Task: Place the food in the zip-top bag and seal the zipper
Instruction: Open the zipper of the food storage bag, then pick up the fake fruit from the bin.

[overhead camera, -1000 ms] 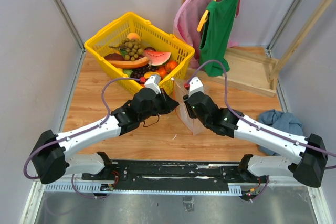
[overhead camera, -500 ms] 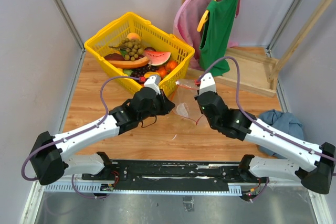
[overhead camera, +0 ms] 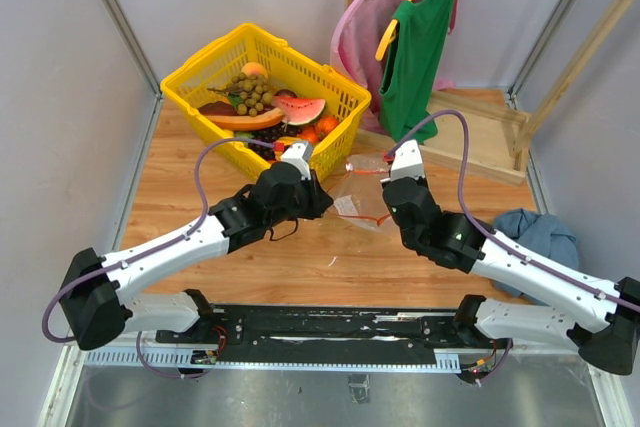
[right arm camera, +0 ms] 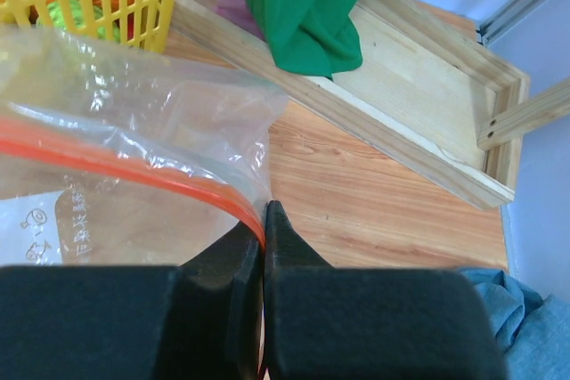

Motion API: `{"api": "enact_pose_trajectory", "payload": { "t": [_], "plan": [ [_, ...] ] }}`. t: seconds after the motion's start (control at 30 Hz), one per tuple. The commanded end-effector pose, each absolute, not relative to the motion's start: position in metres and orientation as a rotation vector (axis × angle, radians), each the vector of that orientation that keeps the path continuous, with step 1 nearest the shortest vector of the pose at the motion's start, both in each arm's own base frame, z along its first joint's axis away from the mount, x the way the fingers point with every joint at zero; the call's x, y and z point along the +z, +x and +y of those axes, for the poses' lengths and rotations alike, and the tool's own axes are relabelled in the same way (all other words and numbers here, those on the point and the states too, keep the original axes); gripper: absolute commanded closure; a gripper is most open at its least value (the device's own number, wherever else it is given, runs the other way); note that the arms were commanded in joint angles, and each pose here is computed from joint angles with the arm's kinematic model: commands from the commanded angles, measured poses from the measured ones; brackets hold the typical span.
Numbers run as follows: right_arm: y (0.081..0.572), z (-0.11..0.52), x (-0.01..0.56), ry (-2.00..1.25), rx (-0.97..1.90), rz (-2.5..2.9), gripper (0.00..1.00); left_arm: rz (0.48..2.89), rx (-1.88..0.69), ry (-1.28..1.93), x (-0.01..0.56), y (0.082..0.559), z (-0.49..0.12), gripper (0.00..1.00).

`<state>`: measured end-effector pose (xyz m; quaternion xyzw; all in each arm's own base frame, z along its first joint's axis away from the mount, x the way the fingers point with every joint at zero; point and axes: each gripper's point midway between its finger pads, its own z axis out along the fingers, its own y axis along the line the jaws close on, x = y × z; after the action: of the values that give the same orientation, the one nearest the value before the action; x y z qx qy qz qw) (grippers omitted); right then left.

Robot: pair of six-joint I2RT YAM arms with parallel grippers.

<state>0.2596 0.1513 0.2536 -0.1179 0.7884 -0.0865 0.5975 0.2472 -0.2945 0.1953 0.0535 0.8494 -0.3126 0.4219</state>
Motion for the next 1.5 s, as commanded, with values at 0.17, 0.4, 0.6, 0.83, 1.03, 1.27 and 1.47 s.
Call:
{"api": "enact_pose_trajectory", "payload": {
  "t": [0.17,0.4,0.6,0.83,1.03,1.27,1.47],
  "plan": [
    [0.26,0.176,0.248,-0.366,-0.108,1.845,0.99,1.962,-0.964,0.187,0.23,0.237,-0.307,0.8],
    [0.259,0.173,0.247,-0.383,-0.122,1.85,0.99,1.862,-0.957,0.217,0.267,0.236,-0.298,0.54],
    [0.26,0.166,0.249,-0.371,-0.164,1.843,0.99,1.849,-0.786,0.235,0.294,0.249,-0.279,0.41],
    [0.261,0.16,0.249,-0.359,-0.205,1.839,0.99,1.857,-0.586,0.171,0.314,0.283,-0.242,0.33],
    [0.261,0.16,0.248,-0.36,-0.211,1.835,0.99,1.915,-0.46,0.122,0.309,0.324,-0.215,0.26],
    [0.262,0.159,0.247,-0.374,-0.219,1.831,0.99,1.987,-0.308,0.078,0.296,0.379,-0.178,0.21],
    [0.263,0.162,0.244,-0.391,-0.226,1.829,0.99,1.974,-0.263,-0.144,0.297,0.427,-0.134,0.16]
  ]
}}
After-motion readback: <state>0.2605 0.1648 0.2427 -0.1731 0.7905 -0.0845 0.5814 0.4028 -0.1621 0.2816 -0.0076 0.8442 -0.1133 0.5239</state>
